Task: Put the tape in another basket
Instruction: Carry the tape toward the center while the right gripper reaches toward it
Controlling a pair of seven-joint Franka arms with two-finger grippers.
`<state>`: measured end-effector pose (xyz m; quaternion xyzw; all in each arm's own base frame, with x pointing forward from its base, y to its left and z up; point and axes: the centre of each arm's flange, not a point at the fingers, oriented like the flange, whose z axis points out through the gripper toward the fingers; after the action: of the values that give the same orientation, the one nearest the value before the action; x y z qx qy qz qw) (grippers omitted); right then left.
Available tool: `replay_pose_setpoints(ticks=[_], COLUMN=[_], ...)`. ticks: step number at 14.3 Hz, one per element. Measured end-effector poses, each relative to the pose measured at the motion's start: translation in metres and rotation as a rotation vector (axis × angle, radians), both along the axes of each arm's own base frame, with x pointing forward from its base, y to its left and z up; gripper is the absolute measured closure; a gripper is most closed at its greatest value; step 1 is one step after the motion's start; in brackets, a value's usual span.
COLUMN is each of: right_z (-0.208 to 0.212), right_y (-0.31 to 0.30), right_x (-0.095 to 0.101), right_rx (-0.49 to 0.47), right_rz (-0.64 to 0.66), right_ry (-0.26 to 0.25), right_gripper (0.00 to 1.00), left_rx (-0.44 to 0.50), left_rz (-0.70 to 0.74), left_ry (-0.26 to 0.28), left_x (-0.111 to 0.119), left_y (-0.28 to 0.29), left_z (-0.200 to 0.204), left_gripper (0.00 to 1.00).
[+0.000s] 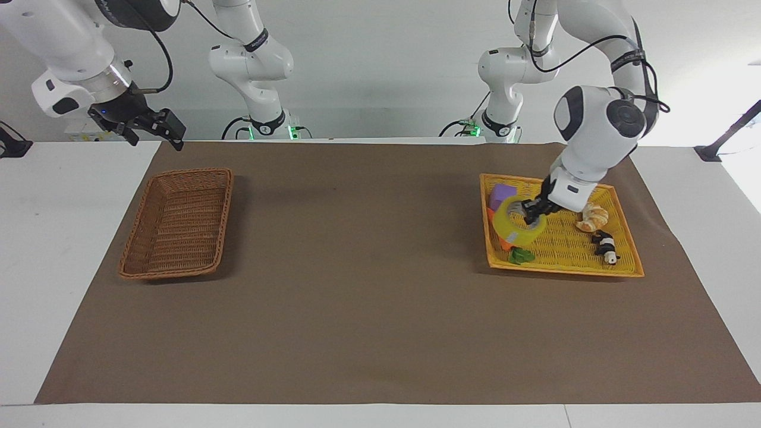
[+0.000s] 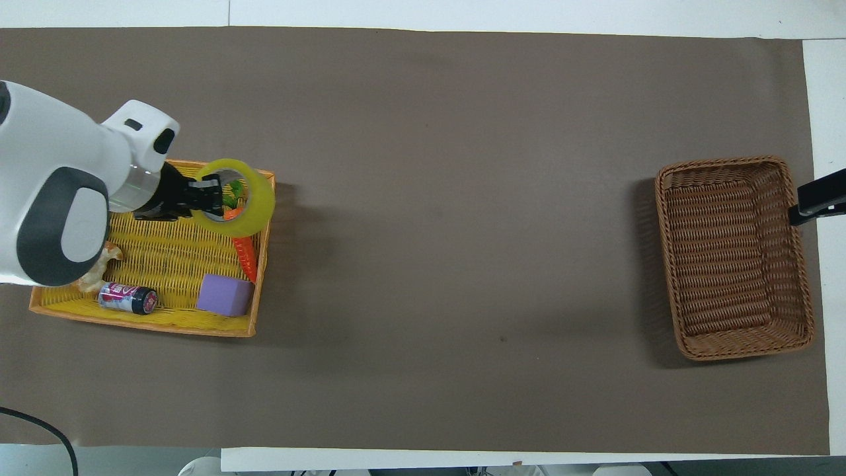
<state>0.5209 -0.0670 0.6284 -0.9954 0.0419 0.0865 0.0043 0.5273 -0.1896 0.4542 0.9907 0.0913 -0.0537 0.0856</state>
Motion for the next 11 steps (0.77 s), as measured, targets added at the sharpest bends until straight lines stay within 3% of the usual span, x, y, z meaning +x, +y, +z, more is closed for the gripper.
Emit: replay_pose_setpoints(ticks=[2,4,8,11], right_z=[-0.001,-0.01,-0.042,-0.052], right_y=[0.002,-0.009,-0.006,0.022], right_x=[0.001,0.001,-0.009,-0.001], right_rx=[0.136,0.287,0.639,0.808], right_rz=[0.031,0.019,-0.065,-0.075], right_ry=[-0.025,-0.064,-0.117,-0.203], right_gripper=[0.0,0.0,0.0,0.0], left_rx=[-0.11,-0.155,-0.159,-0.155], left_rz=[0.028,0.056,0.068,0.067], left_ry=[0.042,0.054,0.061,0.069], left_x=[-0.006,-0.006,-0.023,-0.029], left_y=[-0.028,-0.036,-0.082,-0.093], left_z=[0.018,0.031,0.044,0.043], left_gripper=[0.79,0.79,0.79,0.79])
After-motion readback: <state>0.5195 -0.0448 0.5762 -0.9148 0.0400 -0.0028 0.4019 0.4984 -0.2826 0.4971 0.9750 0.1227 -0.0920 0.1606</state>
